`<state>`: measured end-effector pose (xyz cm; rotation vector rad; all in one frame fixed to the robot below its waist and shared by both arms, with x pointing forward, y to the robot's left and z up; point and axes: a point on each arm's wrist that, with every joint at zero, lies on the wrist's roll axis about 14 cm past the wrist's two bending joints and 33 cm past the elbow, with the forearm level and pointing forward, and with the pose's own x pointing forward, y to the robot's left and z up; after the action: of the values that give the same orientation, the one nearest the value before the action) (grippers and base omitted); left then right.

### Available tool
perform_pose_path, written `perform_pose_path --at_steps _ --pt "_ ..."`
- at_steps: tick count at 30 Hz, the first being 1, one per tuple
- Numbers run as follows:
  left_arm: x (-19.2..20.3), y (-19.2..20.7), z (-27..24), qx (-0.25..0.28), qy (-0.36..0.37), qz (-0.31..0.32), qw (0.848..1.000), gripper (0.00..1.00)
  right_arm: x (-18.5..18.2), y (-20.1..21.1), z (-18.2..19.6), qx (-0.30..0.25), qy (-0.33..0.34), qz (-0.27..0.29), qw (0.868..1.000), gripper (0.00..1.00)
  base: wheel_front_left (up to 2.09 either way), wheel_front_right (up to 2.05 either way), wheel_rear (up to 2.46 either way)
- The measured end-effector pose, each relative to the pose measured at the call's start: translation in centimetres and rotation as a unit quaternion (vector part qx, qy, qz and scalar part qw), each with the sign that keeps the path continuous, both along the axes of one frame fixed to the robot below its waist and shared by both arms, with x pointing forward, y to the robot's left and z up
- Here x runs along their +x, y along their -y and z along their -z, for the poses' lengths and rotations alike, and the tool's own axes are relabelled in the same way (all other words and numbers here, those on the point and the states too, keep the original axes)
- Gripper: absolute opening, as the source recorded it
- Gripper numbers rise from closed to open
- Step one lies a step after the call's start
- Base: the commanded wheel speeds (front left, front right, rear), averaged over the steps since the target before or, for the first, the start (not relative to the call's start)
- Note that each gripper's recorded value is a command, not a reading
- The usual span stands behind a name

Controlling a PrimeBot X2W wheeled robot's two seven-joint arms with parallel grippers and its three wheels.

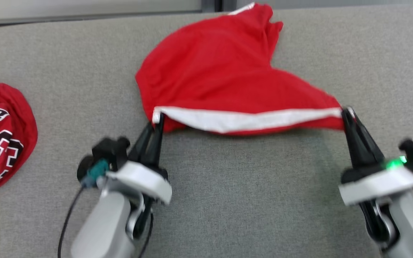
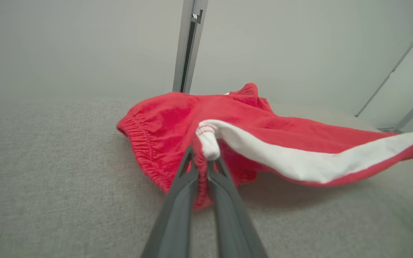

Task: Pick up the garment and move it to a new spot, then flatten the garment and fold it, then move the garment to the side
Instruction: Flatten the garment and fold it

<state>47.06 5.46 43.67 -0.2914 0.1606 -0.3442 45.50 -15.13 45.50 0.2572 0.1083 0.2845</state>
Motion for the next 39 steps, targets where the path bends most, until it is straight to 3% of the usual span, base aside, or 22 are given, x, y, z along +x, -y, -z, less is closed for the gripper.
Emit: perform_pose_path --at_steps 11,16,22,29,39 --pt "-8.6 -1.7 -2.5 0.013 0.039 -0.006 0.999 0.00 -10.8 1.2 -1.0 0.021 -0.006 0.044 0.999 0.00 0.00 0.00 0.00" --pt "-10.7 -2.2 -3.1 0.020 0.031 -0.012 0.999 0.00 -13.3 1.8 -2.0 0.013 -0.011 0.061 0.998 0.00 0.00 0.00 0.00" --pt "-11.0 -1.9 -3.6 0.014 0.019 -0.010 1.000 0.00 -13.4 2.9 -2.6 -0.002 -0.014 0.075 0.997 0.00 0.00 0.00 0.00" --pt "-8.8 -1.4 -3.4 0.006 0.011 -0.008 1.000 0.00 -8.7 4.4 -2.9 -0.040 -0.001 0.067 0.997 0.00 0.00 0.00 0.00" --pt "-2.7 -2.3 -1.6 0.003 0.009 -0.020 1.000 0.00 4.5 2.3 -1.3 -0.107 0.007 -0.027 0.994 0.00 0.00 0.00 0.00"
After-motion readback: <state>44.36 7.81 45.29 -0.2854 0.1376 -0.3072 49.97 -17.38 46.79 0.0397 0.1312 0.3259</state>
